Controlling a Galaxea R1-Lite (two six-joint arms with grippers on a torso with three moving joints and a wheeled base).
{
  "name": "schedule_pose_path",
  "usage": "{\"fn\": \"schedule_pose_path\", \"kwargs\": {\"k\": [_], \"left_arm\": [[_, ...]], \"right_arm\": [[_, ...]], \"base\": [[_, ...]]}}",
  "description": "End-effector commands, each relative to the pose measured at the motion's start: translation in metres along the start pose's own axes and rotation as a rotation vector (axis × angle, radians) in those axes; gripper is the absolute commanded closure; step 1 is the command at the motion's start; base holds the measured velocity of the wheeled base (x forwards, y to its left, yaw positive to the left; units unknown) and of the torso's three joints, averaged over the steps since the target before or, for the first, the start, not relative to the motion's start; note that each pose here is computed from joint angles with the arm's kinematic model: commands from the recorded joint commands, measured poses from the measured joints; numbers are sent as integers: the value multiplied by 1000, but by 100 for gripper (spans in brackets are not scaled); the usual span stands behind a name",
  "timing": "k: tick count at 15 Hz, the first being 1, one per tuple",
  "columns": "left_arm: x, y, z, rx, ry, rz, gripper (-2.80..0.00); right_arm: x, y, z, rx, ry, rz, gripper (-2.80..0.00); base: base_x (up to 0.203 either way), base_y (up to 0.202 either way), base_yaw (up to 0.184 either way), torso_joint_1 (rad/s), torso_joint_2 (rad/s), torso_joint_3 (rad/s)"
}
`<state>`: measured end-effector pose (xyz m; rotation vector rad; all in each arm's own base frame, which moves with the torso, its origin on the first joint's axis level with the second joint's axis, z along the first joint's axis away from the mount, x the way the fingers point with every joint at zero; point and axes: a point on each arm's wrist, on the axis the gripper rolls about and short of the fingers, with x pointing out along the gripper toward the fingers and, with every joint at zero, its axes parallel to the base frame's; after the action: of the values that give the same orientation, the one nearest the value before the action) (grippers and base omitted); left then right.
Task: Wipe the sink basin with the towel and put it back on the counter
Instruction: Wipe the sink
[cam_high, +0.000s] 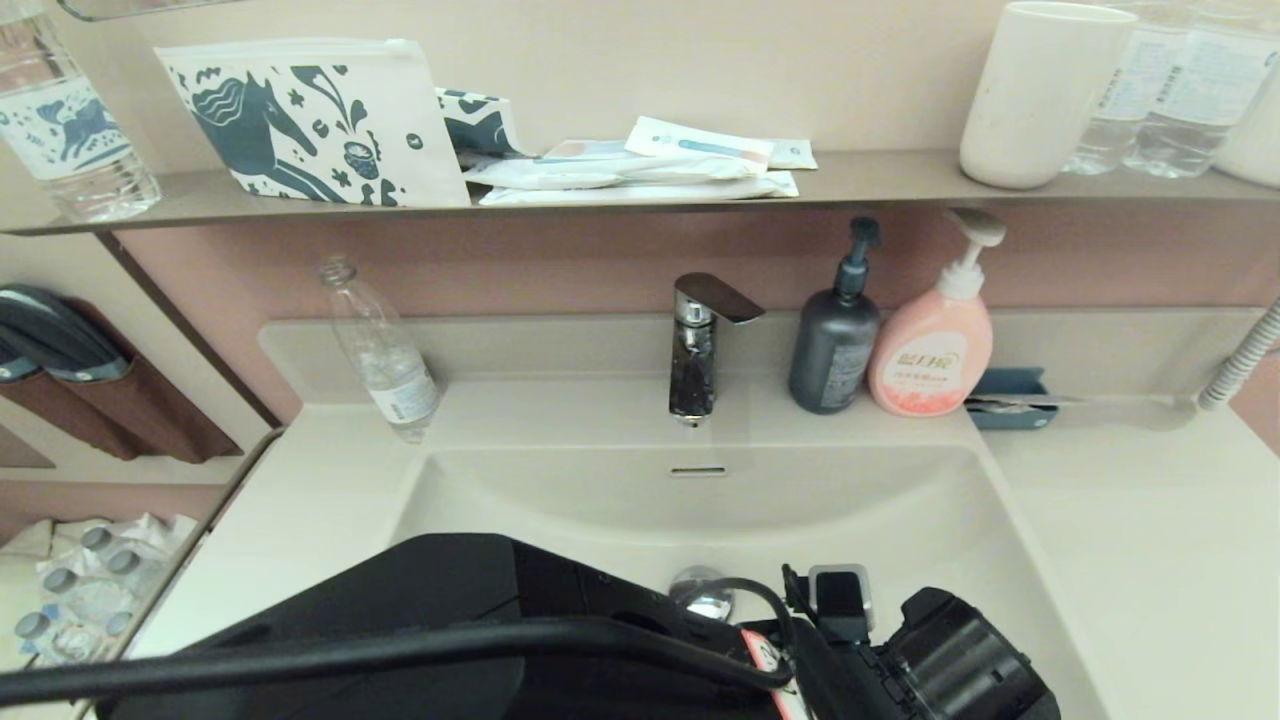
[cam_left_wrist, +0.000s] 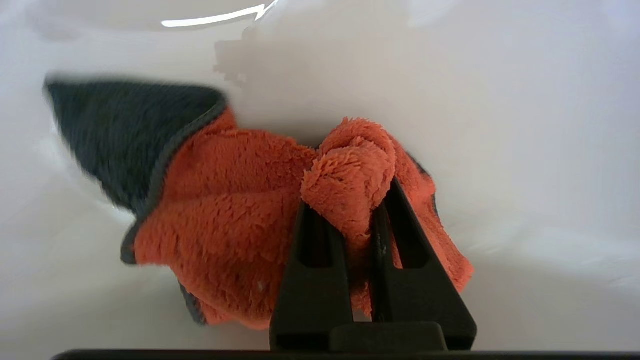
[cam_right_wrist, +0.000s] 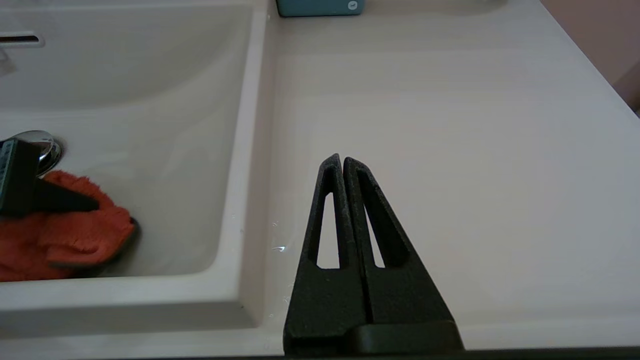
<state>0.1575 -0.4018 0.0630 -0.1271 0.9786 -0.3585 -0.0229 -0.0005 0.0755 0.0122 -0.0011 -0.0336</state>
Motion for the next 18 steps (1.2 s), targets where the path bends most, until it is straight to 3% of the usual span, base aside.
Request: {"fn": "schedule_pose_path", "kwargs": {"k": [1, 6, 10, 13, 18], "left_arm": [[5, -8, 6, 9, -13, -25, 0], [19, -12, 11, 51, -9, -41, 0], [33, 4, 18, 52, 18, -7, 0], [34, 6, 18, 58, 33, -8, 0], [48, 41, 4, 69, 104, 112, 0]], "right_arm": [[0, 0, 0, 0, 1, 0, 0], [0, 0, 0, 0, 1, 0, 0], [0, 0, 0, 0, 1, 0, 0], [0, 0, 0, 0, 1, 0, 0], [0, 0, 0, 0, 1, 0, 0]], "base": [[0, 0, 0, 0, 0, 0], [0, 0, 0, 0, 0, 0], [0, 0, 0, 0, 0, 0], [0, 0, 0, 0, 0, 0], [0, 0, 0, 0, 0, 0]]}}
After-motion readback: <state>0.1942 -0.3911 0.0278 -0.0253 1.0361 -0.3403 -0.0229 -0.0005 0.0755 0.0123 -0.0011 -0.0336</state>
